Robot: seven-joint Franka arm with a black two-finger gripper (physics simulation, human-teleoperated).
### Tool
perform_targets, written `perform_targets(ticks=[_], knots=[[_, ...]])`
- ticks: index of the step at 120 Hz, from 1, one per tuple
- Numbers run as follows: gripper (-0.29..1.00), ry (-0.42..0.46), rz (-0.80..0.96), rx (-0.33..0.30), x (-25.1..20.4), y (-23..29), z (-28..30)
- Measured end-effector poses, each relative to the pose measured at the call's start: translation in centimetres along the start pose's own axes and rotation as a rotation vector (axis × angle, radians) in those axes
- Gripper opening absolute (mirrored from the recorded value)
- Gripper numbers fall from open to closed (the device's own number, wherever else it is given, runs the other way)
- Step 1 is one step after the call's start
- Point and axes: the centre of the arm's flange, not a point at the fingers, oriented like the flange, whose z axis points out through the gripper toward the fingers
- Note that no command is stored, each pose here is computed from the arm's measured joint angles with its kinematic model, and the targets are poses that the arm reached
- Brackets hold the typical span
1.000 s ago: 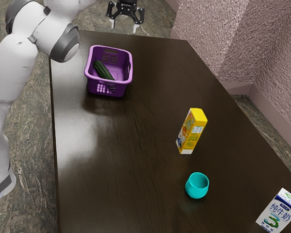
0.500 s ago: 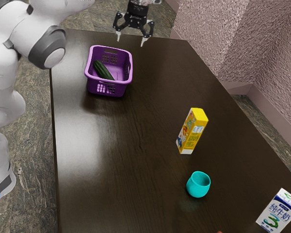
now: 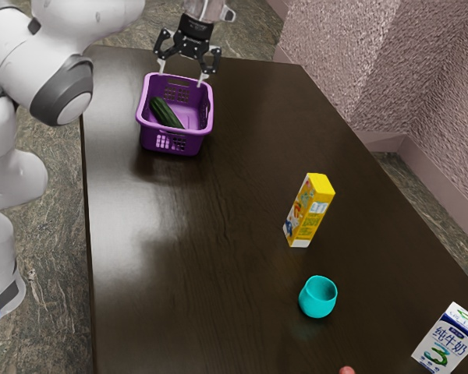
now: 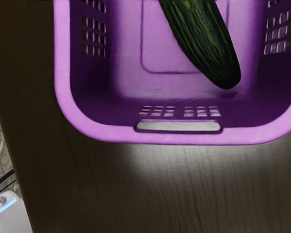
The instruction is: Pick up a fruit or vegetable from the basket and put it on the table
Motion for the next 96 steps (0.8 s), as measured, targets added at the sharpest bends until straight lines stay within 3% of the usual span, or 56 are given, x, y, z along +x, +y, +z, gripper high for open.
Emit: perform_targets(ticks=[18, 42, 96], knots=[[0.7, 0.005, -0.096, -0.04, 1.6, -2.7, -0.1], [0.7, -0.014, -0.198, -0.127, 3.3, -2.2, -0.3], [0.7, -0.033, -0.536, -0.092, 9.3, -5.7, 5.6]])
